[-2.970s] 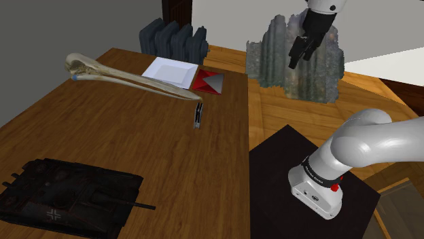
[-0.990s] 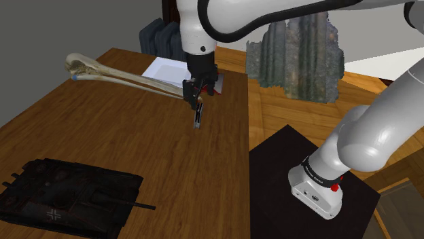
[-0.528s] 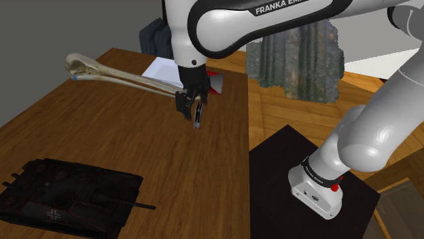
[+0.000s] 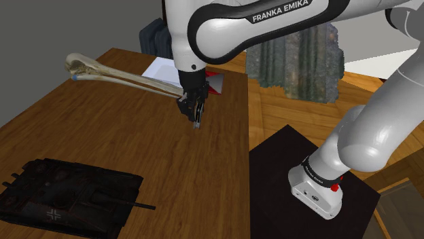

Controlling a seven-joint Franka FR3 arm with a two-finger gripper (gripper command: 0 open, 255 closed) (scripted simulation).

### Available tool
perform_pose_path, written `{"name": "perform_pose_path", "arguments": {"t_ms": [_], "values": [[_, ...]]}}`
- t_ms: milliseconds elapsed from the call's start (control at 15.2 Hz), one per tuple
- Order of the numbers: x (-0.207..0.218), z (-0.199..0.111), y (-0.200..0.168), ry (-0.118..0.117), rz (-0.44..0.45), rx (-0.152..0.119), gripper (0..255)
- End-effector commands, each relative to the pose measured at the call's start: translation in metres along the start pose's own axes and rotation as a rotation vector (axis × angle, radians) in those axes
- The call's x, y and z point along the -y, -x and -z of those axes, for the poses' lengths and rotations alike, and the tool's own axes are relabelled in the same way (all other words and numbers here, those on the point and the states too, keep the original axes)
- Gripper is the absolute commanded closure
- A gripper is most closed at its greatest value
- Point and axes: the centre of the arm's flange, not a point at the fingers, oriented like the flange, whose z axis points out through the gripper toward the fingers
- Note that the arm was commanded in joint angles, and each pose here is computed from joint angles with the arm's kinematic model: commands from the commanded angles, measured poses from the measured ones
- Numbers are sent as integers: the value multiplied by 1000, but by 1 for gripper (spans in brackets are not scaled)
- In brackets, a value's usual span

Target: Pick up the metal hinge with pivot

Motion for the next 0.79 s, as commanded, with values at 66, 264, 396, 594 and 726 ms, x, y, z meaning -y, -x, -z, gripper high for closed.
{"name": "perform_pose_path", "arguments": {"t_ms": [66,264,396,594,726], "values": [[0,-1,0,0,1,1,255],[1,-1,0,0,1,1,255],[1,10,2,0,1,1,255],[1,25,5,0,1,1,255],[1,36,7,0,1,1,255]]}}
